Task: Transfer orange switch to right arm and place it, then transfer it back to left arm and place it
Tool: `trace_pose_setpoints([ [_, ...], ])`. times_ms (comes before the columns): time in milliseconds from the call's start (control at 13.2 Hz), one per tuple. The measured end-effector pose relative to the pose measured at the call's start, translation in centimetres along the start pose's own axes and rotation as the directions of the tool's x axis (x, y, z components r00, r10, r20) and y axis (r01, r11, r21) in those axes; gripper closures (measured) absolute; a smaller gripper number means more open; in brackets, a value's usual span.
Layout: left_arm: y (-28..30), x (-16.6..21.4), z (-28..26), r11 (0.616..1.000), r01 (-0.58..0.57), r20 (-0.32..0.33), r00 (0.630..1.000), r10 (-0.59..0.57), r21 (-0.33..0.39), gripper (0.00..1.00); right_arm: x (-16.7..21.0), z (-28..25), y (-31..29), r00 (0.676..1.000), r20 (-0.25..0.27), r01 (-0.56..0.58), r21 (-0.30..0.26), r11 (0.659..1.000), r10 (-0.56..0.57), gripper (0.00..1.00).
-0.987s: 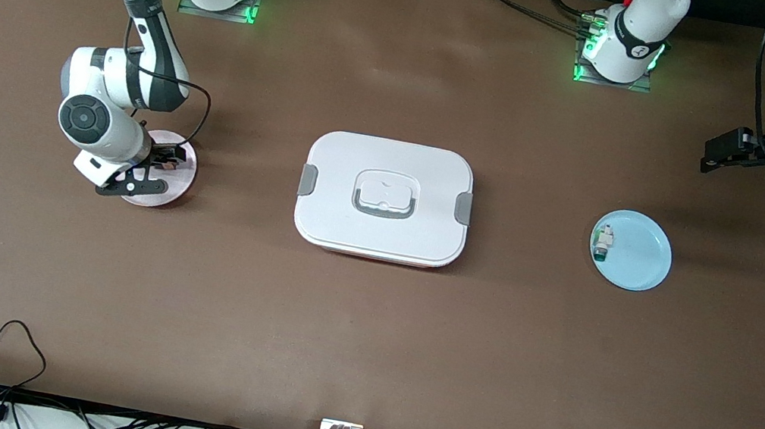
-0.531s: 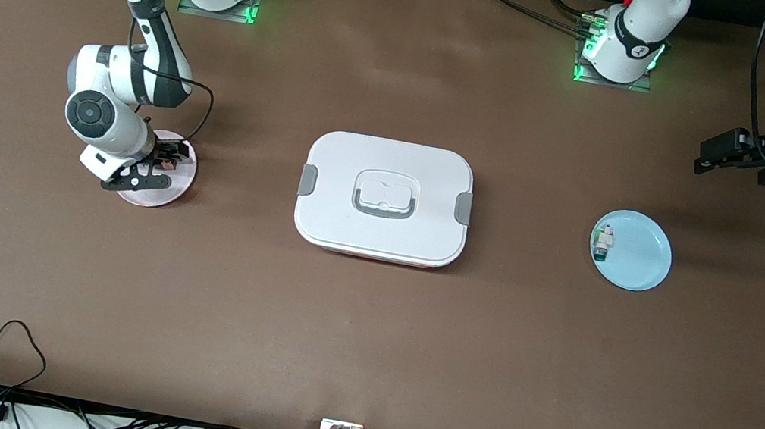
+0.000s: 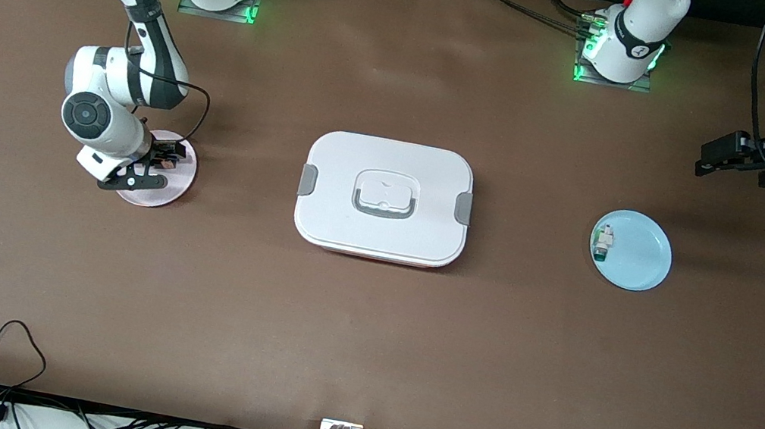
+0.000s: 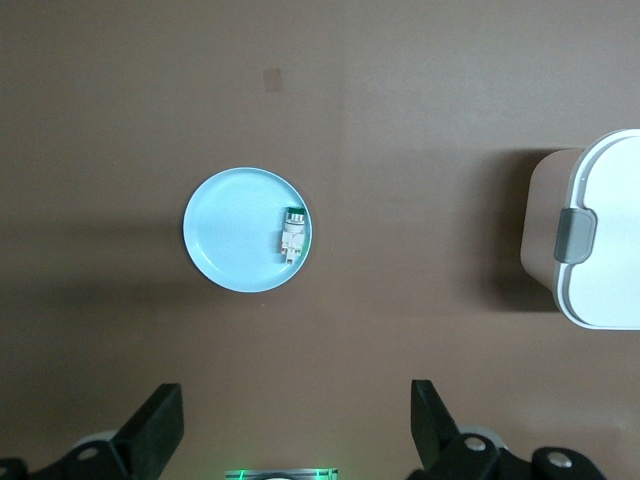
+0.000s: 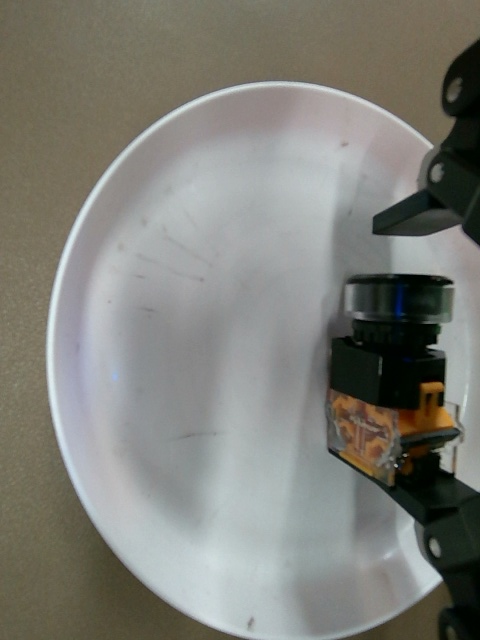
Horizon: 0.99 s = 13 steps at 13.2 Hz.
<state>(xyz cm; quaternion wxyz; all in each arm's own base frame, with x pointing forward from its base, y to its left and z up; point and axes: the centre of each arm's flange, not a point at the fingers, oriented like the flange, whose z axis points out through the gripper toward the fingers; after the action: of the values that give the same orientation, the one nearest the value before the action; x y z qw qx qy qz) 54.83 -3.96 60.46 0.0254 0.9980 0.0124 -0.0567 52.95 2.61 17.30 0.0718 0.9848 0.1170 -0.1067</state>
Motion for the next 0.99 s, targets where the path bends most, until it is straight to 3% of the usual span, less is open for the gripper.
trace_pose_setpoints([
  [911,0.0,0.0,0.0,1.0,-0.004,0.0,1.0,0.004,0.0,0.0,0.75,-0.12,0.12,0.999,-0.041,-0.005,-0.001,1.0,0.005,0.04],
  [987,0.0,0.0,0.0,1.0,-0.004,0.0,1.0,0.004,0.0,0.0,0.75,-0.12,0.12,0.999,-0.041,-0.004,-0.001,1.0,0.004,0.13],
])
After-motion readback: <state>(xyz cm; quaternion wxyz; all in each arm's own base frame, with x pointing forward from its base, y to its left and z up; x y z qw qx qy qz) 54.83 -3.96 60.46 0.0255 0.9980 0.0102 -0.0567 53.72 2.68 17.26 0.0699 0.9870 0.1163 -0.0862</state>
